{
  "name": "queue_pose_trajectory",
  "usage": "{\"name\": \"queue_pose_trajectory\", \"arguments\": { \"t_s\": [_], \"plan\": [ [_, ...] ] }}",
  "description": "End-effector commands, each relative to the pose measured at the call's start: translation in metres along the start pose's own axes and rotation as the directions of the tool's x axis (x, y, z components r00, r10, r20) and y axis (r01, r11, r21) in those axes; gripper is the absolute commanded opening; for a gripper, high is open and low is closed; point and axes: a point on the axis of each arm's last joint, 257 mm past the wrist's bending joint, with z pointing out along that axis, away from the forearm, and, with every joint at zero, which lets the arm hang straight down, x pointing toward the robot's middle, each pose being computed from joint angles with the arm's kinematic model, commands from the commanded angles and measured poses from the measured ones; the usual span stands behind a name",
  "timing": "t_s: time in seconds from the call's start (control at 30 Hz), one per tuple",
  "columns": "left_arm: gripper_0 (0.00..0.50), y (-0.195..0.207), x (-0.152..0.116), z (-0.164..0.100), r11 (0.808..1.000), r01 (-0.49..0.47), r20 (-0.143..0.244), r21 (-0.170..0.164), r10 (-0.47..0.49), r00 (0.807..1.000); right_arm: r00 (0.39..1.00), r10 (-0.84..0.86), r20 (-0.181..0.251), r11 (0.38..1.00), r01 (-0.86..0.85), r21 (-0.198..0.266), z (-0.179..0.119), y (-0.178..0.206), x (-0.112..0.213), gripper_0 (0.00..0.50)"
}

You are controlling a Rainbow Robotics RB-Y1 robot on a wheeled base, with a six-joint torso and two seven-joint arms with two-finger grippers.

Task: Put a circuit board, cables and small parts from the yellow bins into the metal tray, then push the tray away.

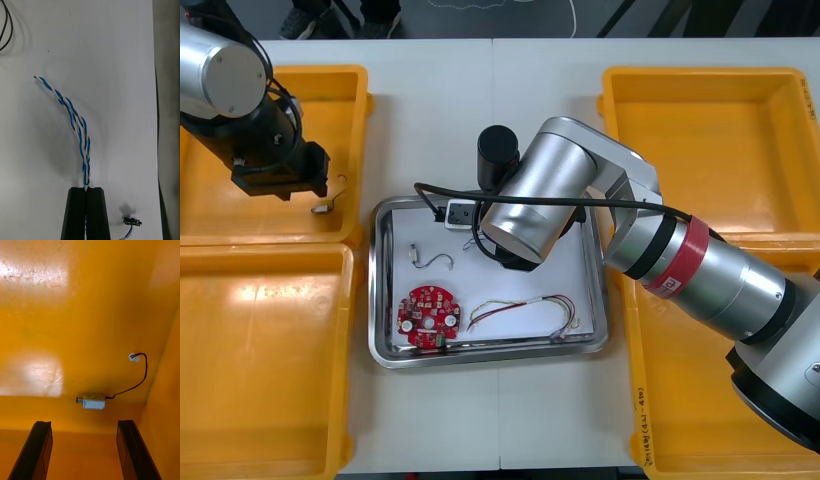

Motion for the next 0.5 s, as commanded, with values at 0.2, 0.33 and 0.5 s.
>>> {"name": "queue_pose_trajectory", "arguments": {
  "t_s": [0.2, 0.33, 0.5],
  "plan": [
    [0.5, -0.026, -0.015, -0.003, 0.999, -0.023, 0.031, 0.049, 0.022, 0.999, 0.998, -0.064, 0.024, 0.997, 0.063, 0.042, -0.013, -0.012, -0.019, 0.171],
    [0.5, -0.028, -0.016, 0.004, 0.998, -0.018, 0.031, 0.057, 0.017, 0.999, 0.998, -0.068, 0.016, 0.997, 0.067, 0.045, -0.017, -0.013, -0.017, 0.382],
    [0.5, -0.024, -0.013, 0.01, 0.998, -0.014, 0.025, 0.058, 0.012, 1.0, 0.998, -0.058, -0.024, 0.997, 0.059, 0.047, -0.038, -0.015, -0.006, 0.41]
  ]
}}
